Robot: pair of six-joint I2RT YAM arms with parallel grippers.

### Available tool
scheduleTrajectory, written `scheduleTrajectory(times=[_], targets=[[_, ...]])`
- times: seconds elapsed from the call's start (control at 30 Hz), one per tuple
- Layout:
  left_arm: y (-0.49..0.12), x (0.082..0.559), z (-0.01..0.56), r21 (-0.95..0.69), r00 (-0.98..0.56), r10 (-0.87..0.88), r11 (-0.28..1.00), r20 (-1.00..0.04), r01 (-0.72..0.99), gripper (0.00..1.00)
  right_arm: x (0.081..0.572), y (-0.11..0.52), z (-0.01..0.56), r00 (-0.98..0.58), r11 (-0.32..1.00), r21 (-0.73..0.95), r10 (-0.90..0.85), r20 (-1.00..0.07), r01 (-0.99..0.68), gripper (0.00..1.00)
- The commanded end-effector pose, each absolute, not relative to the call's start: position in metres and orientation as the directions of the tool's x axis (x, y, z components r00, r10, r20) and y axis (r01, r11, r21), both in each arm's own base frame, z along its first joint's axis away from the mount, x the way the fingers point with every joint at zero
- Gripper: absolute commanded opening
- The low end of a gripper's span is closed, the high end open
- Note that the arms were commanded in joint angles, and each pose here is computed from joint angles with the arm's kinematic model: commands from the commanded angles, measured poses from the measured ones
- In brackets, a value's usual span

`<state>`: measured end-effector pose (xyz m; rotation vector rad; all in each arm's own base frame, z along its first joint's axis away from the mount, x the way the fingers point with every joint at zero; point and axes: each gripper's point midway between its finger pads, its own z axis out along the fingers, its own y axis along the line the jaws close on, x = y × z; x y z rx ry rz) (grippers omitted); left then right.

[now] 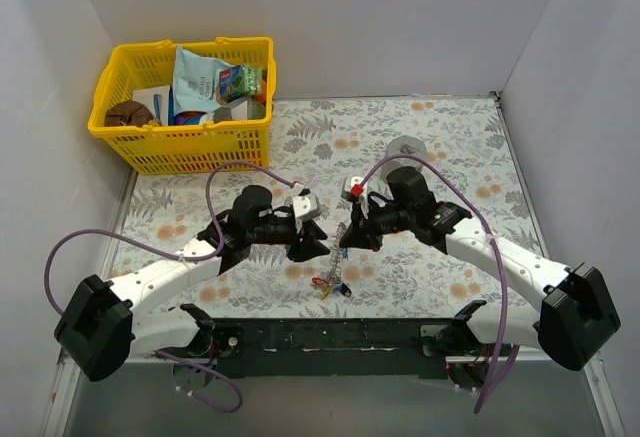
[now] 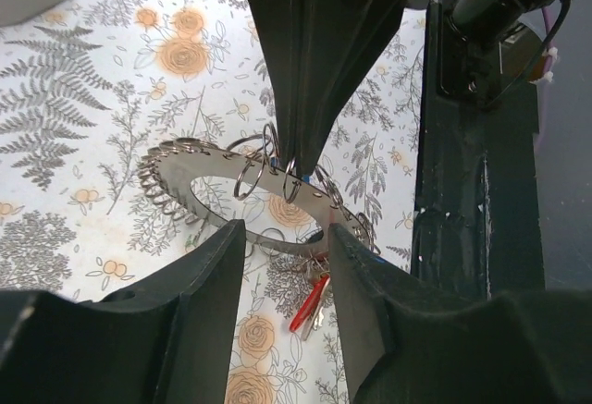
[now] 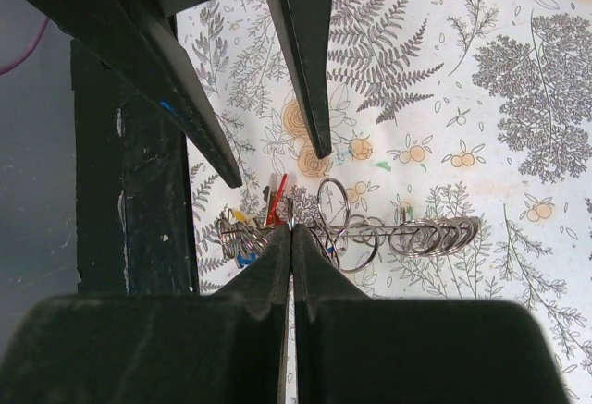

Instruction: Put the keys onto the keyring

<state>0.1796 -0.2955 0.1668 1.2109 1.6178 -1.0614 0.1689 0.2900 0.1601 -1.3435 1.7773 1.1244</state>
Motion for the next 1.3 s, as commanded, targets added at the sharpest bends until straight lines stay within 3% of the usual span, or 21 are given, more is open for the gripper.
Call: scheduleTrajectory(times=[0.0, 0.43, 1.1, 1.27], targets=[[-0.304, 0.175, 0.171, -0.128, -0.149, 0.247, 0.099, -0.957, 0.987, 0.39, 0.165, 0.279, 0.147, -0.335, 0.186, 0.28, -0.449, -0.828, -0.942, 0.01], [-0.308, 0.167, 0.19, -0.009, -0.01, 0.185, 0.007, -0.983, 1.0, 0.33, 0.161, 0.277, 0.14, -0.343, 0.167, 0.3, -0.513, -0.787, -0.939, 0.01], [-0.326, 0.178, 0.187, -0.012, -0.01, 0.199, -0.006, -0.98, 1.0, 0.23, 0.155, 0.282, 0.155, -0.305, 0.104, 0.291, -0.473, -0.827, -0.951, 0.01], [-0.329, 0.177, 0.187, -0.014, -0.01, 0.195, -0.017, -0.981, 1.0, 0.12, 0.154, 0.282, 0.157, -0.301, 0.1, 0.289, -0.465, -0.832, -0.952, 0.01]])
